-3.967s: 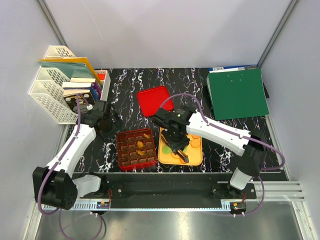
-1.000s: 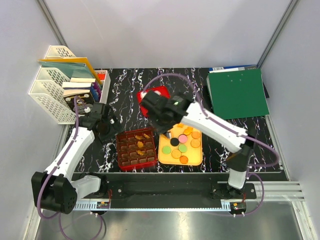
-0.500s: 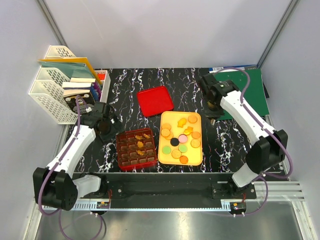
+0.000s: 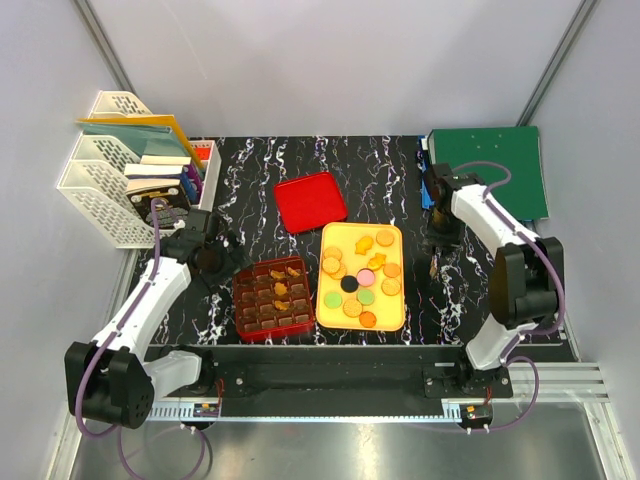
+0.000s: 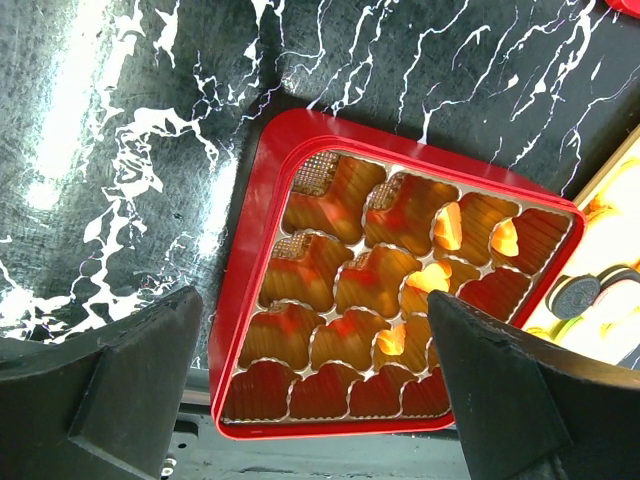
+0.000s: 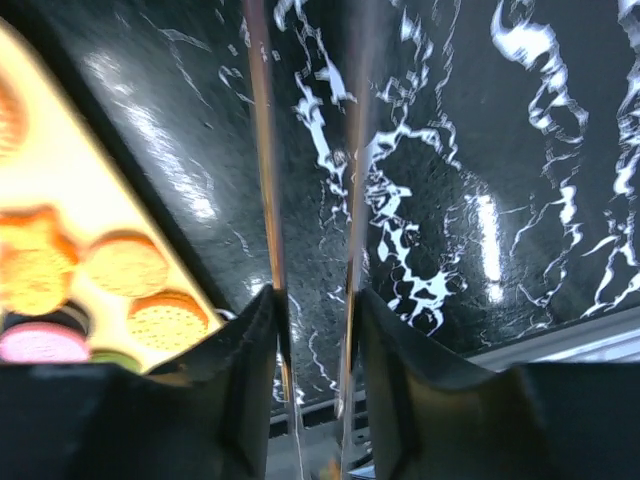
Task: Pack the cookies
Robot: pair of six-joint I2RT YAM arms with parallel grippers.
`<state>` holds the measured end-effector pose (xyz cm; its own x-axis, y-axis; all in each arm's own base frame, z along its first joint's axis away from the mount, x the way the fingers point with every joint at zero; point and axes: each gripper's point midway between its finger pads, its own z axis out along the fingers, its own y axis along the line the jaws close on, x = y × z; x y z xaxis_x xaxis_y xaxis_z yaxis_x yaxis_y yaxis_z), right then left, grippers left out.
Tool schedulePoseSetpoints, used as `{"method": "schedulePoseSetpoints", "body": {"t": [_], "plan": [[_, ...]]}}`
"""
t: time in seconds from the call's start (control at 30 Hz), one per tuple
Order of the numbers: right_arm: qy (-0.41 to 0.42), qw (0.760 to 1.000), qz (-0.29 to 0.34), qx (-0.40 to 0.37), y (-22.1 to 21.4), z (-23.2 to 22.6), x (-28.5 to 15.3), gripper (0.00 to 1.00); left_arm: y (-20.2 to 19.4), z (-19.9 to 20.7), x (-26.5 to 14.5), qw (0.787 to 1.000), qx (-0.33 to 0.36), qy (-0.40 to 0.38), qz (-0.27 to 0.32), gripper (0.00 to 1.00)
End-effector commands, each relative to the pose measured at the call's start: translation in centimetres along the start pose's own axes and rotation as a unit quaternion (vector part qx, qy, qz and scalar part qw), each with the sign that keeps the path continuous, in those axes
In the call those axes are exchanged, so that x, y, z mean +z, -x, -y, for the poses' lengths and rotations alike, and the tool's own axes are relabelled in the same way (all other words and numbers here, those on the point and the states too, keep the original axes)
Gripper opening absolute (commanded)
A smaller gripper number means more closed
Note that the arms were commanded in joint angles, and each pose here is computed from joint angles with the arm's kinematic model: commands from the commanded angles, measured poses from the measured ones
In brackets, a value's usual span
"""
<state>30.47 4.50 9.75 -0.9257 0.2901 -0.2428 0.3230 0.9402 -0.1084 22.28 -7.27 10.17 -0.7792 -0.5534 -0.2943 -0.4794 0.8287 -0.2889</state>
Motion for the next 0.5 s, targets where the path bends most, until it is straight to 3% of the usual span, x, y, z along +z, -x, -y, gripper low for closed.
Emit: {"method": "schedulePoseSetpoints", "body": {"t": [0.0,0.2,0.47], "plan": [[0.005,0.999,-0.033,0.012,-1.6,-0.2,2.2,0.45,0.3,0.9,-0.3,1.0,0.005,-0.028,0.009,0.99],[0.007,0.999,-0.035,0.027,-2.3,0.0,2.2,0.57,0.3,0.9,-0.2,1.0,0.004,-0.029,0.007,0.99],[0.051,0.998,0.003,0.042,-1.4,-0.4,-1.8,0.79,0.2,1.0,-0.4,0.999,0.004,-0.033,0.007,0.99]]}}
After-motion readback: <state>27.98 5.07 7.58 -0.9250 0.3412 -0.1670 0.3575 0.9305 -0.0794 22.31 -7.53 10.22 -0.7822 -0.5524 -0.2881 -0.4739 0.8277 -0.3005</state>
